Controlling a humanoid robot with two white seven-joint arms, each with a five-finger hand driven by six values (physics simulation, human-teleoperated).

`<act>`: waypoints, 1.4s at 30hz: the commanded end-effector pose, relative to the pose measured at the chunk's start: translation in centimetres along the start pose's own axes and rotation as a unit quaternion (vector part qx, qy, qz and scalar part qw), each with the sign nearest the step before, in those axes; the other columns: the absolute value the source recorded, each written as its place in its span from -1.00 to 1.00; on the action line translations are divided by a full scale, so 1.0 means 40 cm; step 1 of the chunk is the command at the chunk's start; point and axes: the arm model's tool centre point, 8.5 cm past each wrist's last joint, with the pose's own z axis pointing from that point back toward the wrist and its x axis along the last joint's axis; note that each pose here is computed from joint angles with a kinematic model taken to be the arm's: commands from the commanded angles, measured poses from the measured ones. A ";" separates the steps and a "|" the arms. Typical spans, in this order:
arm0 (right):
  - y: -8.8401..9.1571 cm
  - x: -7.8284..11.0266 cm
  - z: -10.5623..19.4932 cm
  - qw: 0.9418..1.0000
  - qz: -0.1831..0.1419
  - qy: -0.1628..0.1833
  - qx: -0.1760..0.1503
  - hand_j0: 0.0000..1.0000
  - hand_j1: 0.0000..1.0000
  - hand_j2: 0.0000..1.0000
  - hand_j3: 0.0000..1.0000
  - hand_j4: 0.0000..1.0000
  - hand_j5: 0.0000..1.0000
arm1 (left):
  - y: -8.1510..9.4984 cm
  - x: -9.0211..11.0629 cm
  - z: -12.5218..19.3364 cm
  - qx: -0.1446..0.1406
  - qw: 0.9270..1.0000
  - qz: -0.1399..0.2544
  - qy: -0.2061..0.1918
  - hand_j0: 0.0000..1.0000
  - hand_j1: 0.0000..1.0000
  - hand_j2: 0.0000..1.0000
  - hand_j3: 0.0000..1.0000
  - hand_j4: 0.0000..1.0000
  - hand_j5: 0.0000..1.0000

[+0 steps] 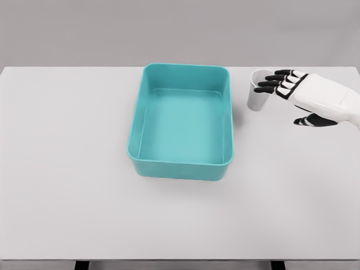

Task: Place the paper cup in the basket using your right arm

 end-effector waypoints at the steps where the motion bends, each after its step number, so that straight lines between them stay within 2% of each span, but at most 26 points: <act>1: 0.003 0.002 -0.006 1.000 -0.005 0.000 -0.004 1.00 1.00 1.00 1.00 1.00 1.00 | 0.000 0.000 0.000 0.000 1.000 0.000 0.000 1.00 1.00 1.00 1.00 1.00 1.00; 5: 0.017 0.015 -0.029 0.999 -0.021 -0.008 -0.022 1.00 1.00 1.00 1.00 1.00 1.00 | 0.000 0.000 0.000 0.000 1.000 0.000 0.000 1.00 1.00 1.00 1.00 1.00 1.00; 7: 0.014 -0.013 -0.026 0.999 -0.027 0.008 -0.022 1.00 1.00 1.00 1.00 1.00 1.00 | 0.000 0.000 0.000 0.000 1.000 0.000 0.000 1.00 1.00 1.00 1.00 1.00 1.00; 8: 0.014 -0.034 -0.035 0.998 -0.044 0.026 -0.024 1.00 1.00 1.00 1.00 1.00 1.00 | 0.000 0.000 0.000 0.000 1.000 0.000 0.000 1.00 1.00 1.00 1.00 1.00 1.00; 11: 0.044 -0.093 -0.055 0.996 -0.075 0.052 0.001 1.00 1.00 1.00 1.00 1.00 1.00 | 0.000 0.000 0.000 0.000 1.000 0.000 0.000 1.00 1.00 1.00 1.00 1.00 1.00; 15: 0.096 -0.152 -0.099 0.991 -0.104 0.064 0.047 1.00 1.00 1.00 1.00 1.00 1.00 | 0.000 0.000 0.000 0.000 1.000 0.000 0.000 1.00 1.00 1.00 1.00 1.00 1.00; 17: 0.089 -0.168 -0.114 0.991 -0.103 0.066 0.054 1.00 1.00 1.00 1.00 1.00 1.00 | 0.000 0.000 0.000 0.000 1.000 0.000 0.000 1.00 1.00 1.00 1.00 1.00 1.00; 21: 0.057 -0.196 -0.169 0.991 -0.082 0.059 0.091 1.00 1.00 1.00 1.00 1.00 1.00 | 0.000 0.000 0.000 0.000 1.000 0.000 0.000 1.00 1.00 1.00 1.00 1.00 1.00; 27: 0.055 -0.232 -0.177 0.985 -0.064 0.068 0.142 1.00 1.00 1.00 1.00 1.00 1.00 | 0.000 0.000 0.000 0.000 1.000 0.000 0.000 1.00 1.00 1.00 1.00 1.00 1.00; 30: 0.024 -0.244 -0.193 0.985 -0.048 0.068 0.152 1.00 1.00 1.00 1.00 1.00 1.00 | 0.000 0.000 0.000 0.000 1.000 0.001 0.000 1.00 1.00 1.00 1.00 1.00 1.00; 33: 0.021 -0.252 -0.216 0.982 -0.038 0.067 0.174 1.00 1.00 1.00 1.00 1.00 1.00 | 0.000 0.000 0.000 0.000 1.000 0.000 0.000 1.00 1.00 1.00 1.00 1.00 1.00; 36: 0.011 -0.262 -0.218 0.981 -0.035 0.072 0.176 1.00 1.00 1.00 1.00 1.00 1.00 | 0.000 0.000 0.000 0.000 1.000 0.000 0.000 1.00 1.00 1.00 1.00 1.00 1.00; 39: 0.028 -0.286 -0.209 0.979 -0.050 0.086 0.180 1.00 1.00 1.00 1.00 1.00 1.00 | 0.000 0.000 0.000 0.000 1.000 0.000 0.000 1.00 1.00 1.00 1.00 1.00 1.00; 42: -0.004 -0.294 -0.216 0.980 -0.047 0.089 0.169 1.00 1.00 1.00 1.00 1.00 1.00 | 0.000 0.000 0.000 0.000 1.000 0.000 0.000 1.00 1.00 1.00 1.00 1.00 1.00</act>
